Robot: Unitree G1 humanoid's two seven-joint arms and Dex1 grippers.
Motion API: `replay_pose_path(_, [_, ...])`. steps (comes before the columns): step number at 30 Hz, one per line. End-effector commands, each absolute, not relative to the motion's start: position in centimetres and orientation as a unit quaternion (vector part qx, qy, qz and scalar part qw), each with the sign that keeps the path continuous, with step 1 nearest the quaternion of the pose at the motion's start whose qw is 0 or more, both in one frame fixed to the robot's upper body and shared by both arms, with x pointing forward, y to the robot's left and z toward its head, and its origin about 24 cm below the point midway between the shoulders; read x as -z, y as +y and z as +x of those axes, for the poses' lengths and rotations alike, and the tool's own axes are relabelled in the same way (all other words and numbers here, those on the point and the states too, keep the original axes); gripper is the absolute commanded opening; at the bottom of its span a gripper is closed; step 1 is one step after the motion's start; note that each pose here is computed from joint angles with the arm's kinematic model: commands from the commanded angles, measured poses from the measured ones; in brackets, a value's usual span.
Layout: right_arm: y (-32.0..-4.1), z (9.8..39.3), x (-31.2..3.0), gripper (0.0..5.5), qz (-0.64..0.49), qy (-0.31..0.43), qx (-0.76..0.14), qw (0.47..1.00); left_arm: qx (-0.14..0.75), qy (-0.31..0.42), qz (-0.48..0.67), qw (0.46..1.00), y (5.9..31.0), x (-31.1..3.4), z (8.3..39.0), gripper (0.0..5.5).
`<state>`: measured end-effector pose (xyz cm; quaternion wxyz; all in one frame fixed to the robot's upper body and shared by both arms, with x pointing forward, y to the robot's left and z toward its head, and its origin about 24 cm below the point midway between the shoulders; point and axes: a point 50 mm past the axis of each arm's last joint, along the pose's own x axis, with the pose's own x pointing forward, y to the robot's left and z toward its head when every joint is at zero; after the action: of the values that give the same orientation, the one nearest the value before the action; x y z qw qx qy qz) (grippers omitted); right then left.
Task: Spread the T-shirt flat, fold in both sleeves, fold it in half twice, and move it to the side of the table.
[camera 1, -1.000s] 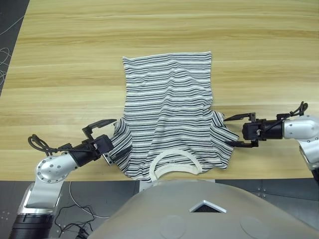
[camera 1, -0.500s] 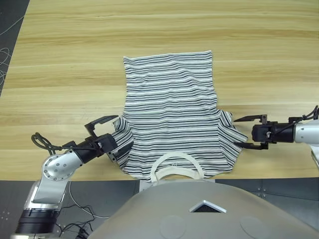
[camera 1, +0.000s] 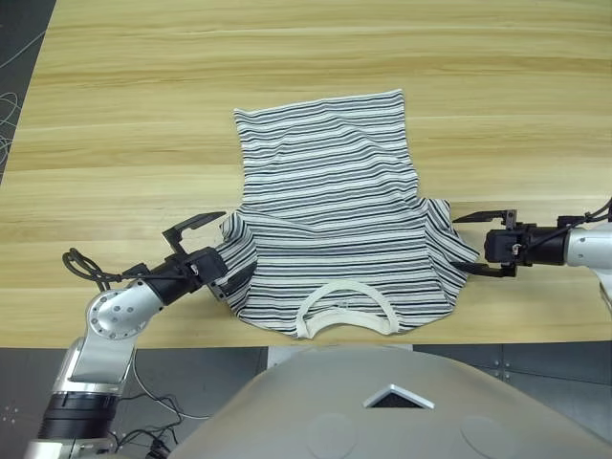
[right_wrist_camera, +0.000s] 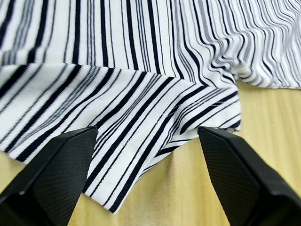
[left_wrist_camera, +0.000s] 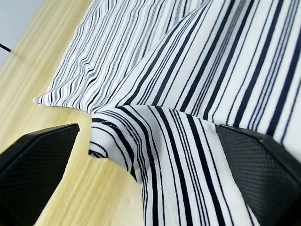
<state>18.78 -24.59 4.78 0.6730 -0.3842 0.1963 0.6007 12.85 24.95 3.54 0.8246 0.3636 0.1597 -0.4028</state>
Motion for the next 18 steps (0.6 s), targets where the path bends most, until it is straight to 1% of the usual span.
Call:
replay_pose_path(1, [-25.5, 18.3, -5.1, 3.94, -0.396, 0.227, -0.6, 0.657, 0.427, 0.203, 0.374, 0.798, 26.0, -3.6, 11.2, 5.48])
replay_pose_path(3, [-25.6, 18.9, -5.7, 3.94, -0.409, 0.219, -0.587, 0.663, 0.442, 0.214, 0.377, 0.786, 26.4, -4.0, 10.7, 5.48])
replay_pose_path(5, [-25.8, 19.6, -6.4, 3.94, -0.423, 0.212, -0.577, 0.666, 0.441, 0.216, 0.386, 0.781, 26.9, -4.5, 10.8, 5.48])
replay_pose_path(8, [-25.6, 21.0, -7.3, 3.94, -0.442, 0.194, -0.571, 0.664, 0.41, 0.2, 0.411, 0.789, 27.6, -5.2, 12.1, 5.48])
replay_pose_path(11, [-25.2, 22.8, -7.8, 3.94, -0.47, 0.18, -0.562, 0.656, 0.398, 0.169, 0.412, 0.802, 27.5, -6.2, 13.8, 5.48])
replay_pose_path(13, [-24.6, 23.3, -8.3, 3.94, -0.472, 0.166, -0.568, 0.654, 0.397, 0.157, 0.416, 0.803, 27.4, -6.6, 14.6, 5.48])
replay_pose_path(15, [-23.8, 25.0, -8.9, 3.94, -0.49, 0.134, -0.553, 0.661, 0.4, 0.141, 0.411, 0.807, 27.0, -6.9, 15.0, 5.48])
replay_pose_path(18, [-20.7, 28.5, -8.4, 3.94, -0.506, 0.063, -0.532, 0.676, 0.402, 0.094, 0.389, 0.824, 26.0, -8.5, 16.5, 5.48])
